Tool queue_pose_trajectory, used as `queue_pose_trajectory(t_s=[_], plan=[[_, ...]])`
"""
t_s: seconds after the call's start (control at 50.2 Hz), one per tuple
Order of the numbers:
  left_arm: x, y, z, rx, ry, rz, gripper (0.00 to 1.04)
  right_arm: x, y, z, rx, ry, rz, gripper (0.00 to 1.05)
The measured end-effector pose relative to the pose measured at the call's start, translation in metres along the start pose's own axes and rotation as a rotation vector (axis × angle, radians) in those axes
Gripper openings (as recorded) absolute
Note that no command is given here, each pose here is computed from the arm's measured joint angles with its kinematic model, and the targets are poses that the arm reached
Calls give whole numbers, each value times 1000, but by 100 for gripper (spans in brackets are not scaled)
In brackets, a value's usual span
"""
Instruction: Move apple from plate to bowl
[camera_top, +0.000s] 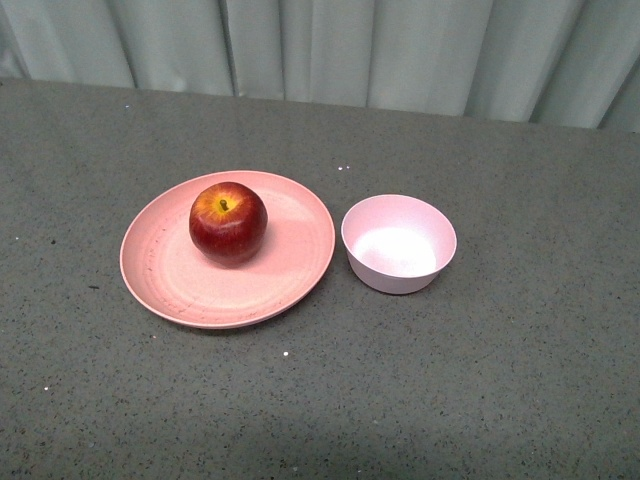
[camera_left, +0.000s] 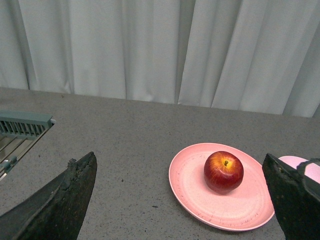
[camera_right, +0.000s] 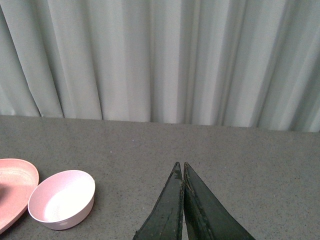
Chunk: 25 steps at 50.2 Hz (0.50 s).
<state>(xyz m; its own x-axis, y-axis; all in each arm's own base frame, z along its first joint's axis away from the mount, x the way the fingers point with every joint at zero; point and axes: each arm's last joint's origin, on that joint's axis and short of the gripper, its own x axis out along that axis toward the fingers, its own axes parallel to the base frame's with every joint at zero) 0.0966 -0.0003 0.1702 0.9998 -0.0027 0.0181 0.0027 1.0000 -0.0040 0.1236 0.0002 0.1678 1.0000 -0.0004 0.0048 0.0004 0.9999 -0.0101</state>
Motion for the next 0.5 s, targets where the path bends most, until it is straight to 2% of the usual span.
queue_pose_trajectory(t_s=[0.498], plan=[[0, 0, 0, 0, 0, 0, 98, -13, 0, 1, 0, -4, 0, 1]])
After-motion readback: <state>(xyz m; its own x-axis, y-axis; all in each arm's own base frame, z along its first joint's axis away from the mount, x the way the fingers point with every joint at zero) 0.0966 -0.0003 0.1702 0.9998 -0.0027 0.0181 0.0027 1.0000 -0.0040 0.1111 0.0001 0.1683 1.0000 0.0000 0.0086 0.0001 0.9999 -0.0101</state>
